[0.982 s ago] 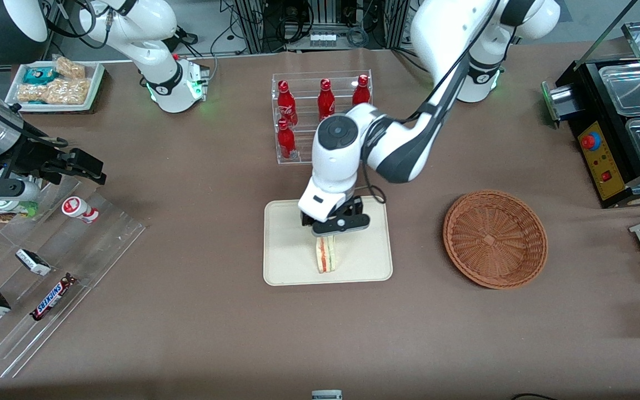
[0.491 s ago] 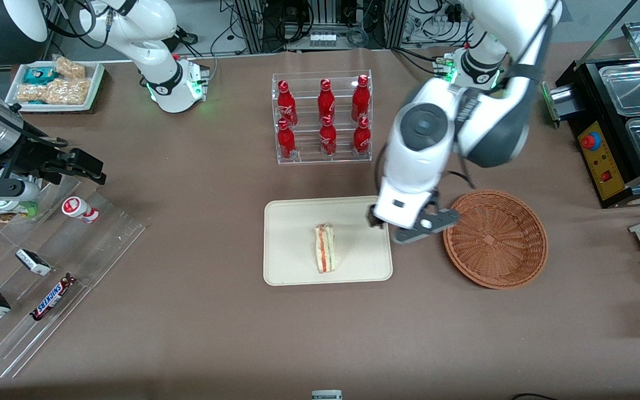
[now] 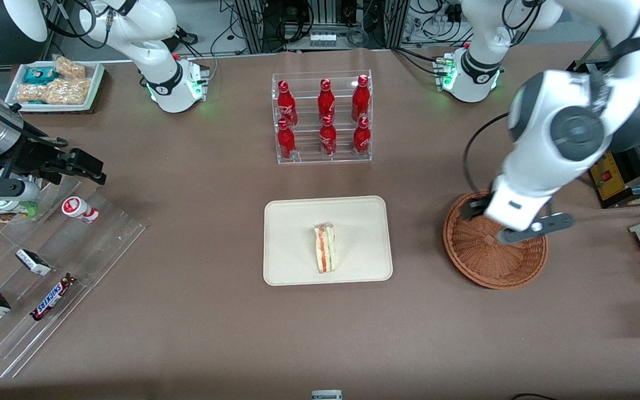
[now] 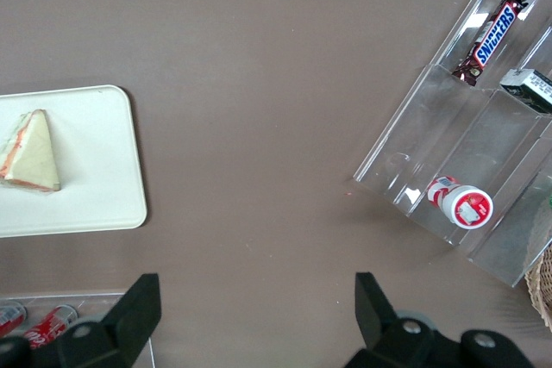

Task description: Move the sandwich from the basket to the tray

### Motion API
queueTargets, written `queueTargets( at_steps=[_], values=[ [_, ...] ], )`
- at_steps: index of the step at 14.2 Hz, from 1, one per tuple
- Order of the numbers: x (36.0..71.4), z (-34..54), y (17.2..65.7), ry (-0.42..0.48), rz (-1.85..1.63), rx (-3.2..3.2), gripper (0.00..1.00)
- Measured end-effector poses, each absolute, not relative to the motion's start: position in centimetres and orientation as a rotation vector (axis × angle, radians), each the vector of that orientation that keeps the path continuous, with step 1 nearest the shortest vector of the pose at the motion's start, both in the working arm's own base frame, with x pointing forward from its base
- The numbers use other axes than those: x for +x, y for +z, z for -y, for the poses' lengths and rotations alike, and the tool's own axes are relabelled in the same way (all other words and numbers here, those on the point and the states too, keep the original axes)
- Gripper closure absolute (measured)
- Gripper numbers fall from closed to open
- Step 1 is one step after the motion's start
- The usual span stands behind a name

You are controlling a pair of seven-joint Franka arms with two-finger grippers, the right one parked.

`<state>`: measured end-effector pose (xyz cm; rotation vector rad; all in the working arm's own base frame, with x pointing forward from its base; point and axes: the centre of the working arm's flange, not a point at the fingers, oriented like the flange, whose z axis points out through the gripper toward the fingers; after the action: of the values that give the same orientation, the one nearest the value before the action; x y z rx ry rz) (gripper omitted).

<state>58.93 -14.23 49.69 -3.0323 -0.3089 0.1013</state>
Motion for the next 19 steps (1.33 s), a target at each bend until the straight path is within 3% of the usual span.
queueTargets(
  at_steps=[4,9,19],
  values=[
    [56.8,6.3,55.0,0.154,0.194,-3.082,0.00],
    [53.7,1.3,60.9,0.070,0.015,-3.129,0.00],
    [53.5,2.0,61.0,0.074,-0.050,-3.129,0.00]
  ],
)
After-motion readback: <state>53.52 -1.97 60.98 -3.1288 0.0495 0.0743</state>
